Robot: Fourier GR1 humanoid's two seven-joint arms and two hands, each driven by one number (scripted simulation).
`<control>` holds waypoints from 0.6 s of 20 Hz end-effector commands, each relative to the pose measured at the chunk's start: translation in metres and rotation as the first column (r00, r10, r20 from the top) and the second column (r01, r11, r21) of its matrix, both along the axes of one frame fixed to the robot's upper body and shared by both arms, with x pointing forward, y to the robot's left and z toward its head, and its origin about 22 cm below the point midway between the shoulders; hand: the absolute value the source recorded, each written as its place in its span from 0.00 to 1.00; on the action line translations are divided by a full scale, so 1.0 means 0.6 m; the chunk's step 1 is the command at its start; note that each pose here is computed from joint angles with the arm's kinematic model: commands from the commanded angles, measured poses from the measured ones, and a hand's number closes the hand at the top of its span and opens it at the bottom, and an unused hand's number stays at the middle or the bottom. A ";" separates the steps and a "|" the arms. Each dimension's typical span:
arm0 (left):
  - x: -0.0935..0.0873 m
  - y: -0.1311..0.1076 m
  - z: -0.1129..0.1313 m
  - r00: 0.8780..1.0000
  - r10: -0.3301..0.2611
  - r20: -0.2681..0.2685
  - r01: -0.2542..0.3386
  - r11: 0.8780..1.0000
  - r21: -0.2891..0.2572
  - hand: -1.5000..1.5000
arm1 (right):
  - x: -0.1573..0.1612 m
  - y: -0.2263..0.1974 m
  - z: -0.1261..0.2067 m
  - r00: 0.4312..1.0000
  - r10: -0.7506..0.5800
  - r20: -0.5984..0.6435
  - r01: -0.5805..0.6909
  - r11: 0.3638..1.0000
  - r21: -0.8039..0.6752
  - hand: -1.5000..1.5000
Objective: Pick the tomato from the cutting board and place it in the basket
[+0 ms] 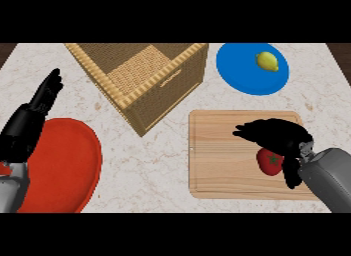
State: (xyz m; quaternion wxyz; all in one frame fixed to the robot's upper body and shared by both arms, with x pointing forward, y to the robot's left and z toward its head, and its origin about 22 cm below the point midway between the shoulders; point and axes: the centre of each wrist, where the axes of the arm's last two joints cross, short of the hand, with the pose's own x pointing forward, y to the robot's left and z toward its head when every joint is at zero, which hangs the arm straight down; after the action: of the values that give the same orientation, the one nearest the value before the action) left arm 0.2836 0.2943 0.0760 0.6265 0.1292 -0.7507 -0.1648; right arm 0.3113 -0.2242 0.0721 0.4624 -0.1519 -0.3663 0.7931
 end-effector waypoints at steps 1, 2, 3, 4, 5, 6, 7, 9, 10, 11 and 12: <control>0.017 -0.013 -0.009 1.000 0.000 -0.005 0.000 1.000 -0.014 0.50 | 0.000 -0.003 -0.025 1.000 0.001 -0.010 -0.001 1.000 0.021 0.00; -0.006 -0.012 0.013 1.000 -0.006 -0.005 0.006 1.000 0.004 0.50 | -0.020 -0.011 -0.022 1.000 -0.006 0.000 0.006 1.000 0.020 0.00; 0.013 -0.019 0.000 1.000 0.013 -0.004 -0.013 1.000 0.001 0.50 | -0.020 -0.017 -0.021 1.000 -0.004 0.006 0.004 1.000 0.020 0.00; -0.014 0.006 -0.015 1.000 0.003 0.009 -0.003 1.000 0.000 0.50 | -0.005 -0.028 0.011 1.000 -0.009 0.001 0.009 1.000 0.011 0.00; -0.008 0.007 0.021 1.000 -0.001 -0.007 0.001 1.000 -0.002 0.50 | 0.011 -0.017 -0.046 1.000 0.002 -0.013 -0.001 1.000 0.016 0.00; -0.007 -0.015 -0.002 1.000 0.005 -0.014 -0.005 1.000 -0.017 0.50 | 0.007 -0.042 -0.021 1.000 -0.006 -0.018 0.006 1.000 0.015 0.00; 0.011 -0.029 -0.013 1.000 0.008 -0.009 -0.008 1.000 -0.009 0.50 | -0.025 -0.024 0.004 1.000 0.008 -0.017 -0.008 1.000 0.004 0.00; 0.009 0.016 -0.023 1.000 -0.003 0.003 0.003 1.000 0.000 0.50 | -0.005 -0.038 -0.032 1.000 -0.001 -0.012 0.001 1.000 0.002 0.00; -0.009 0.011 0.011 1.000 -0.012 0.005 0.012 1.000 -0.004 0.50 | -0.014 -0.071 -0.038 1.000 -0.011 -0.013 0.011 1.000 -0.005 0.00; -0.012 -0.018 0.007 1.000 0.001 -0.005 0.000 1.000 0.014 0.50 | 0.000 -0.050 -0.046 0.999 -0.012 -0.030 0.012 1.000 -0.019 0.00; 0.013 0.022 -0.002 1.000 0.020 0.003 -0.020 1.000 -0.002 0.50 | -0.018 -0.022 -0.055 0.999 -0.033 -0.004 0.033 0.999 -0.009 0.00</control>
State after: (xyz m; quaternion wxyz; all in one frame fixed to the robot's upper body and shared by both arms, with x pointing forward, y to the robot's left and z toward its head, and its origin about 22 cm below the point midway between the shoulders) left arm 0.2828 0.2954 0.0755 0.6270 0.1302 -0.7503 -0.1643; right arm 0.3056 -0.2470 0.0513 0.4693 -0.1497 -0.3619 0.7914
